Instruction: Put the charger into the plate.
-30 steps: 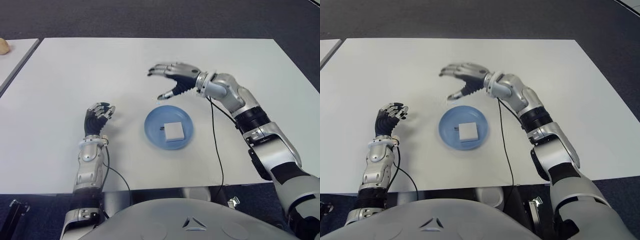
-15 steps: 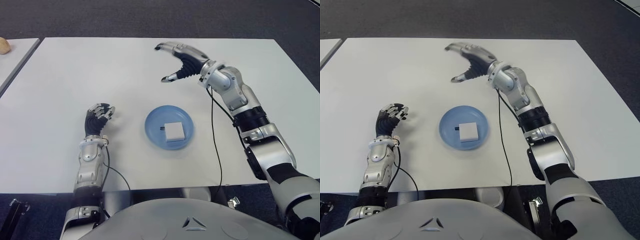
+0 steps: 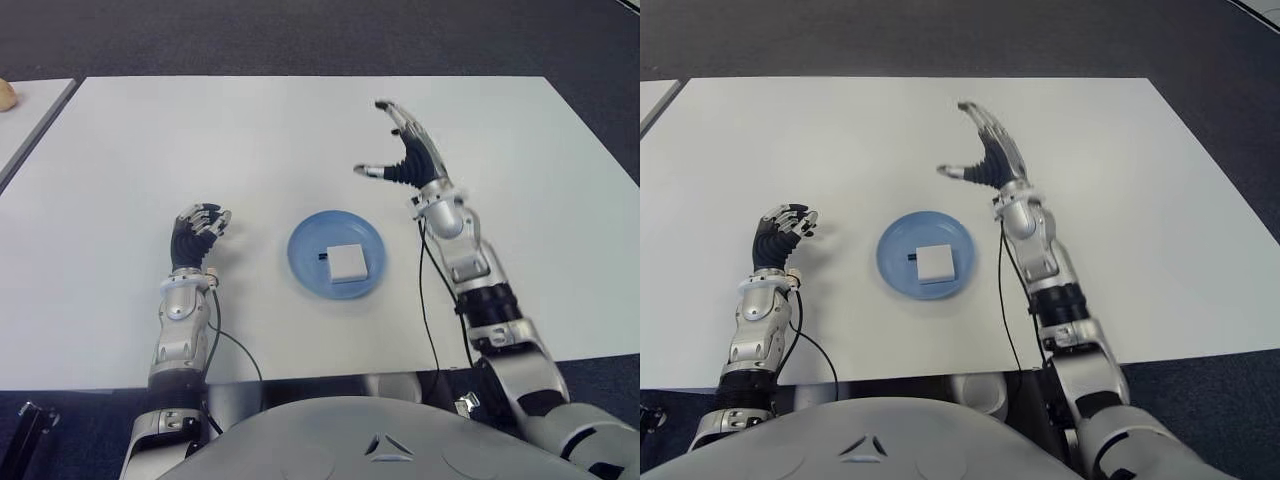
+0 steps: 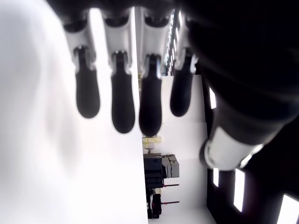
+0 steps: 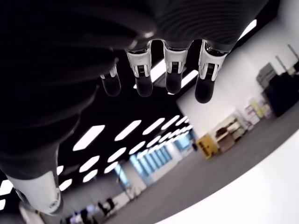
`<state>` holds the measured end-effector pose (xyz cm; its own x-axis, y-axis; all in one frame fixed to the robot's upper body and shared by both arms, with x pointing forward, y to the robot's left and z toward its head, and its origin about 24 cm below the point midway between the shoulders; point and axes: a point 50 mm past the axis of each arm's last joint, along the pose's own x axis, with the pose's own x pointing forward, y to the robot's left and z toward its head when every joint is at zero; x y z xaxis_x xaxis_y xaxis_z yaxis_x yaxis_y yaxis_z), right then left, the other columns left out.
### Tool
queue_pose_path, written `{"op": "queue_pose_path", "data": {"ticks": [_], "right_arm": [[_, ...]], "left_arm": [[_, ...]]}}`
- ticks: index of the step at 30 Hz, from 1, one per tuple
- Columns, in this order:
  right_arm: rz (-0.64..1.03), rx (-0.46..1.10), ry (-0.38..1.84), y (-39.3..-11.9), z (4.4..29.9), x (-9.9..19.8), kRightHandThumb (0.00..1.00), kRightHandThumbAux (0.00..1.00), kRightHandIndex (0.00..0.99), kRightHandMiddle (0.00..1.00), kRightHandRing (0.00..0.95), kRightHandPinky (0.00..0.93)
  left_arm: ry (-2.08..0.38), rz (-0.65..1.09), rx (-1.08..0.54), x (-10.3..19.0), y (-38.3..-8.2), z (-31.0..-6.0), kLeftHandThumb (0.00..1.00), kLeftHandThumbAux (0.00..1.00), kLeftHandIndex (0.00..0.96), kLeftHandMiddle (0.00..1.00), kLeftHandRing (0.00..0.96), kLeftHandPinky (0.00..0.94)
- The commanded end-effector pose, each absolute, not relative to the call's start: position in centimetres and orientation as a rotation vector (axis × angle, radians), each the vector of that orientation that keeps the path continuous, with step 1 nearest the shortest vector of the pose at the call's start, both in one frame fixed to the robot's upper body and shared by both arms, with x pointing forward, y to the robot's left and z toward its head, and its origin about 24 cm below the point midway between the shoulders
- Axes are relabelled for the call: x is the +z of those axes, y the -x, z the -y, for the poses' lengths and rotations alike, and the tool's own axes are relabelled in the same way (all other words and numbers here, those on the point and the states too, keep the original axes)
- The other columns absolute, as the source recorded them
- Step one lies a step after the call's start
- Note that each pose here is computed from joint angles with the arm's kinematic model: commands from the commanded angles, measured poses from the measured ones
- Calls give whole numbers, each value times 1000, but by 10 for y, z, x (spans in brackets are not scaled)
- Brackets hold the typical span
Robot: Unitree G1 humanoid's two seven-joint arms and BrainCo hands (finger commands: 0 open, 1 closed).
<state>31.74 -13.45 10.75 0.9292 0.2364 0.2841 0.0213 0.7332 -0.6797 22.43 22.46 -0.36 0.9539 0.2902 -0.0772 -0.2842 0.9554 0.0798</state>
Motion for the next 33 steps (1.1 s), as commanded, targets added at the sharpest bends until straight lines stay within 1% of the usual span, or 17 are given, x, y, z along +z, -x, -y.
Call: {"op": "queue_pose_path", "data": {"ticks": [1, 3, 4, 7, 10, 13, 18, 28, 33], "right_arm": [[358, 29, 586, -313, 141, 94, 415, 817, 138, 272, 247, 305], [350, -1, 532, -309, 143, 86, 449, 837, 164, 305, 281, 336], [344, -15, 508, -307, 145, 82, 475, 844, 193, 334, 321, 383], [324, -48, 445, -300, 149, 69, 512, 850, 247, 384, 387, 456], [297, -77, 394, -293, 154, 55, 640, 769, 358, 435, 449, 496], [271, -103, 363, -289, 157, 45, 682, 743, 397, 461, 482, 517], [242, -134, 331, -282, 162, 32, 696, 732, 418, 499, 524, 548], [191, -174, 301, -266, 165, 11, 699, 730, 428, 553, 571, 587], [137, -193, 257, -260, 167, -1, 700, 730, 429, 566, 589, 613]], "left_arm": [[-51, -97, 295, -7, -223, -225, 705, 721, 430, 532, 532, 518], [-52, -101, 294, -8, -224, -225, 705, 720, 430, 536, 534, 518], [-54, -105, 294, -8, -224, -225, 705, 720, 430, 536, 535, 519], [-54, -104, 295, -8, -225, -225, 705, 720, 431, 537, 537, 521], [-56, -104, 295, -9, -226, -225, 705, 721, 430, 539, 538, 518], [-64, -105, 291, -10, -226, -226, 705, 721, 430, 538, 539, 522], [-63, -92, 287, -9, -226, -226, 704, 721, 430, 537, 540, 520], [-39, -101, 275, -10, -227, -222, 704, 721, 429, 534, 533, 508], [-18, -101, 277, -11, -228, -219, 704, 721, 429, 533, 533, 508]]}}
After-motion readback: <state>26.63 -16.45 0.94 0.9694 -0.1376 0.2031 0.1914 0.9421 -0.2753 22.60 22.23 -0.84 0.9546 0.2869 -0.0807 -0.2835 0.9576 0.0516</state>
